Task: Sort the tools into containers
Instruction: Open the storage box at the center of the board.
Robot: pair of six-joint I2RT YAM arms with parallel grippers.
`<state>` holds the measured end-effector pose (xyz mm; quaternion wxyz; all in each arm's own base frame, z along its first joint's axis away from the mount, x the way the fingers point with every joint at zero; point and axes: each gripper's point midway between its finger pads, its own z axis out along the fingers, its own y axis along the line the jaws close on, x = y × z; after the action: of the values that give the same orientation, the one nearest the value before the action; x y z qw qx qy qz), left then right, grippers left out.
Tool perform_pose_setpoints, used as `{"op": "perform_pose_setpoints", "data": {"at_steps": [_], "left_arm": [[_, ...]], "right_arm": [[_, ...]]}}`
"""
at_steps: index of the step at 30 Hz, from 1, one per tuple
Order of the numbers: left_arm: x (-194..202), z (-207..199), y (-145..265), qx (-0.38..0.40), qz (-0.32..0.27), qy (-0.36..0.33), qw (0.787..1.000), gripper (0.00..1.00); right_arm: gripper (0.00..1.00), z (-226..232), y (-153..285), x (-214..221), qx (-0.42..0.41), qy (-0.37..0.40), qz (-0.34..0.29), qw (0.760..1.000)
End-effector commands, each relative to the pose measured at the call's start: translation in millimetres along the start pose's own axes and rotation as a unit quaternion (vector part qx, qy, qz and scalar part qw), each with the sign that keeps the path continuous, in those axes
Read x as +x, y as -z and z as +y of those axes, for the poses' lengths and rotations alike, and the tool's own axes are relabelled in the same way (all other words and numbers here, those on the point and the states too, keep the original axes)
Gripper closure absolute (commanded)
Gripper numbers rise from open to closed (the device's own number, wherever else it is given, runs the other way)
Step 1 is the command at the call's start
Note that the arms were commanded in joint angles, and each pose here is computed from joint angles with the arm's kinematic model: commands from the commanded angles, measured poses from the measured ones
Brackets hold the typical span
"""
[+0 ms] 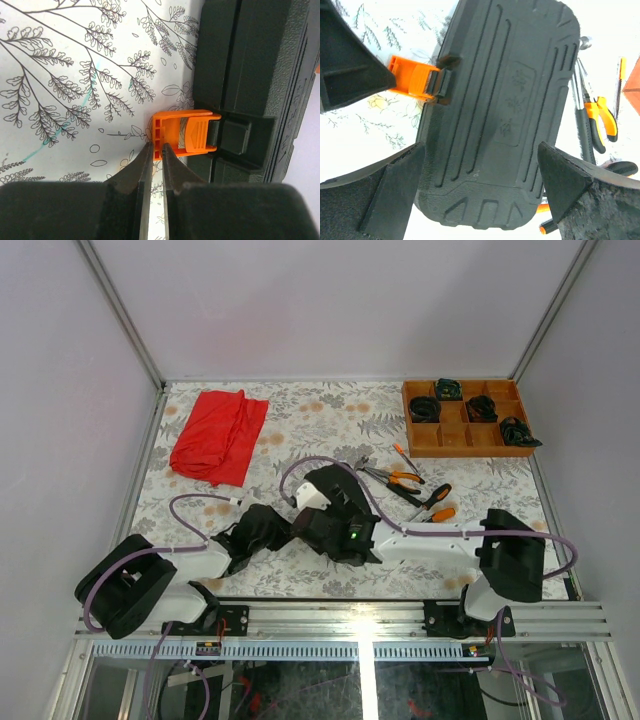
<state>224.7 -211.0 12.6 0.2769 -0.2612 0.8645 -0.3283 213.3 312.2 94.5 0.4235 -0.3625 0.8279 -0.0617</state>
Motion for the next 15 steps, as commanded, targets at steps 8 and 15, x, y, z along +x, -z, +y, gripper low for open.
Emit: {"op": "perform_pose_setpoints", "data": {"at_steps": [8,15], "left_arm": [[19.7,78.3,9.5,-0.133,0.028,-0.035,0.990,0.97],[18.6,75.9,8.9,-0.132,0.028,-0.037,0.990,0.97]], "right_arm": [[0.00,-44.1,17.1,-17.1,-0.037,-0.082,-0.030,0.996],[0.01,-21.1,20.0,-24.5,-0.065,-0.064,-0.042,0.995]]}}
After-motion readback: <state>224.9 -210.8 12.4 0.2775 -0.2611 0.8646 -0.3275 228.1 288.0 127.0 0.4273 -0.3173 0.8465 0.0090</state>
